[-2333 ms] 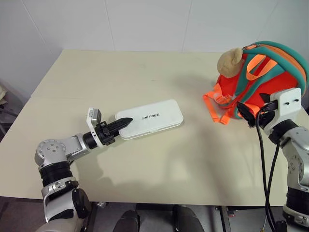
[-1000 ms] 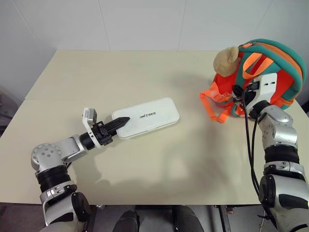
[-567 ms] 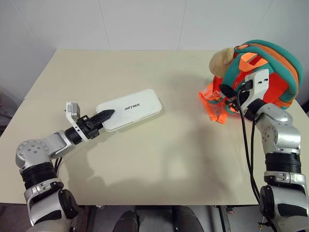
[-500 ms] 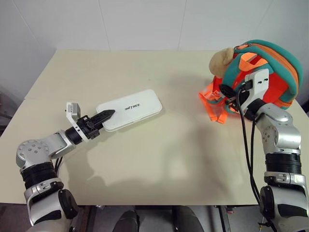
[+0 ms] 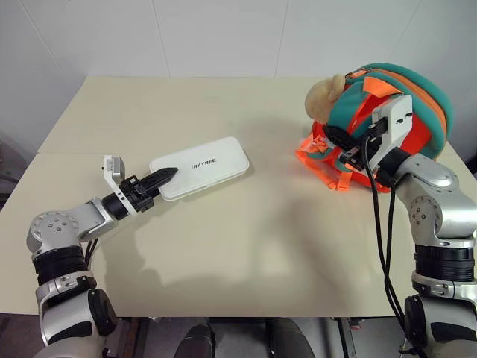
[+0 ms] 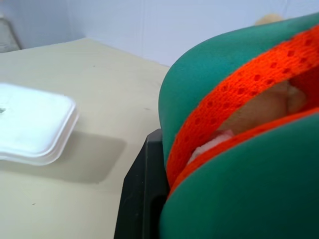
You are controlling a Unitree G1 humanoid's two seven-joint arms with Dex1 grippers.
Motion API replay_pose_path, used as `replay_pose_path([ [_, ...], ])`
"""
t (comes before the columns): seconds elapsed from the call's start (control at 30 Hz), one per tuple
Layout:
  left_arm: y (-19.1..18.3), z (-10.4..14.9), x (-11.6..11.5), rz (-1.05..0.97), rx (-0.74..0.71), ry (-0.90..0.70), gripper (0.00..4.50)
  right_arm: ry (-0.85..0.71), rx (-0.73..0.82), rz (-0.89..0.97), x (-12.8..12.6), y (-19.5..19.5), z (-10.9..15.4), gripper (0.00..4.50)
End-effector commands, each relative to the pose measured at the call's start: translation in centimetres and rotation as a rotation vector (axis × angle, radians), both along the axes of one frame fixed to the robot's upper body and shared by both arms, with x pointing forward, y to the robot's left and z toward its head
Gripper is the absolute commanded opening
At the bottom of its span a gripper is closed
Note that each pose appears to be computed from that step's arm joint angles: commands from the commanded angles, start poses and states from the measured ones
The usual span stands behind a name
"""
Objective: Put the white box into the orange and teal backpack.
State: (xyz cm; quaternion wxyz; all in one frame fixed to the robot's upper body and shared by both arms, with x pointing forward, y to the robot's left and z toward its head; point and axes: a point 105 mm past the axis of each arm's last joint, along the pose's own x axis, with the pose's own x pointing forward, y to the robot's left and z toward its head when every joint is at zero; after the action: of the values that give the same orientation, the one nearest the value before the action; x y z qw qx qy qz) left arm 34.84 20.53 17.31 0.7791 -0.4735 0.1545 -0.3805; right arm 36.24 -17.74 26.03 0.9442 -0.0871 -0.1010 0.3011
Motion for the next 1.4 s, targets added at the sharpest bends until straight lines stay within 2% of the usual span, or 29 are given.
replay_pose_path([
  [0.03,0.6,1.6,0.1,0.007,-0.004,-0.065,1.32,-0.092,-0.03,0.082,-2.3,1.4,2.5,0.55],
  [0.23,1.4,1.8,0.5,0.029,0.016,-0.068,1.32,-0.055,-0.141,0.239,-5.8,3.7,2.3,0.55],
  [0.47,2.4,2.2,1.1,0.048,0.037,-0.078,1.32,-0.056,-0.232,0.437,-9.6,6.2,3.5,0.55],
  [0.77,3.0,2.4,1.6,0.037,0.068,-0.089,1.32,0.008,-0.345,0.739,-15.1,8.4,3.1,0.55],
  [1.03,3.8,2.9,1.5,0.04,0.09,-0.114,1.32,0.035,-0.419,0.836,-16.4,9.1,2.5,0.55],
  [1.4,5.7,5.1,-0.9,0.037,0.221,-0.215,1.32,0.105,-0.437,0.859,-17.2,8.9,0.4,0.55],
])
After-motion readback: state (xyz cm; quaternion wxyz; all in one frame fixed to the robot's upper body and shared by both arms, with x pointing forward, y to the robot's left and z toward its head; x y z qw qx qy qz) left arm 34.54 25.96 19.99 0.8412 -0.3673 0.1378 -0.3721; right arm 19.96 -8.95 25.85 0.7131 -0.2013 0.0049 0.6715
